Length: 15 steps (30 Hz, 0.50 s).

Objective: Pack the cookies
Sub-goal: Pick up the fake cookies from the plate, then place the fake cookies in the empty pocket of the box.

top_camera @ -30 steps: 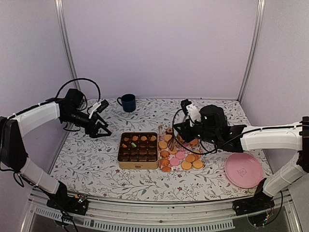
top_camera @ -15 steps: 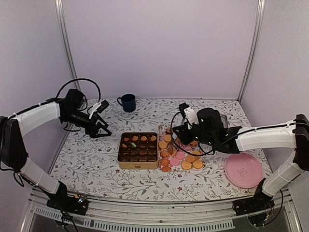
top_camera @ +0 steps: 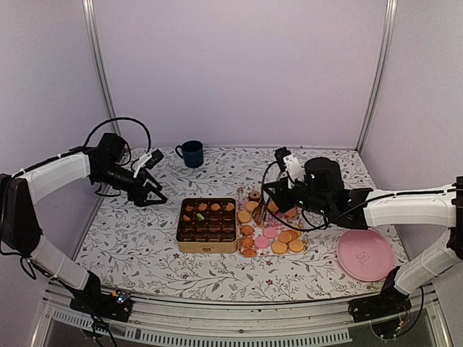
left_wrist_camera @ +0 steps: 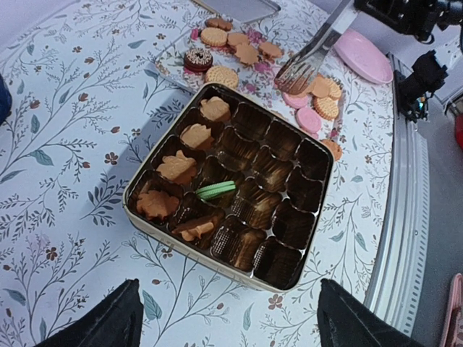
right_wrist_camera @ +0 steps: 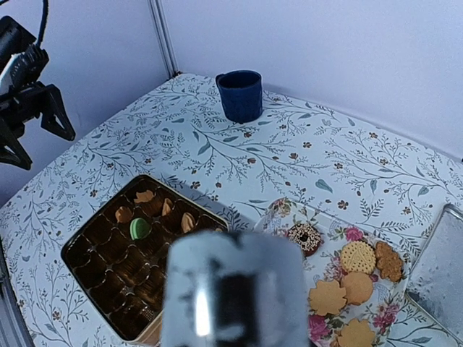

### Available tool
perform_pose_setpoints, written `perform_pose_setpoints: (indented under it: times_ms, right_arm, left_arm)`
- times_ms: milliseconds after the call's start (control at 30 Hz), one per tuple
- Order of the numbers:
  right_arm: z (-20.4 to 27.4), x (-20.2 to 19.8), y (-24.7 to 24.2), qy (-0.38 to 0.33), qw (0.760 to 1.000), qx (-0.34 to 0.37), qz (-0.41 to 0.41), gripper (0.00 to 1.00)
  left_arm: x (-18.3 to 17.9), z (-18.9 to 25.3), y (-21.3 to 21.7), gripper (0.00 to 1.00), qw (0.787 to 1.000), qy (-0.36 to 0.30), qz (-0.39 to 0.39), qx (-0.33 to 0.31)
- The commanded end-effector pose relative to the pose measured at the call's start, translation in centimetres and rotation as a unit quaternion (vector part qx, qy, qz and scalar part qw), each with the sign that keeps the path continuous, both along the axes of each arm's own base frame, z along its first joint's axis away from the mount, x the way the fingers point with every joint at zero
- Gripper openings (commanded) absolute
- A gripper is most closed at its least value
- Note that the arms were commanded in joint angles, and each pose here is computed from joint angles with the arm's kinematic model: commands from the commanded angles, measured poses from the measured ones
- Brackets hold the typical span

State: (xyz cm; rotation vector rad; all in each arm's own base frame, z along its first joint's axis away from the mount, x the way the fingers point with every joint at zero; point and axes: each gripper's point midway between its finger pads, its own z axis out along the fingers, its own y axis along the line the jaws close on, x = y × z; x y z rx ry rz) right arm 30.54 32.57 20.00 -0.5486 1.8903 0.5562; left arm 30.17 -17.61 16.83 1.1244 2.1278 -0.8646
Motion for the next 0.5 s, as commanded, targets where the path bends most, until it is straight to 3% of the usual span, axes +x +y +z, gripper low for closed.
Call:
perform_pose_setpoints:
  times_ms: [0, 200, 467]
  right_arm:
    - [7.6, 0.1, 0.8, -0.055, 0.996, 0.070, 0.014, 0.04]
    - [10.6, 0.4, 5.2, -0.081, 0.991, 0.085, 0.061, 0.04]
    - [9.2, 1.5, 12.5, -0.088, 0.985, 0.065, 0.129, 0.04]
  left_arm:
    - [0.4, 0.7, -0.1, 0.83, 1.000, -0.010, -0.001, -0.003]
    - [0.7, 0.6, 0.0, 0.83, 1.000, -0.007, 0.005, -0.004]
    - [0.7, 0.5, 0.4, 0.85, 1.000, -0.007, 0.016, 0.005]
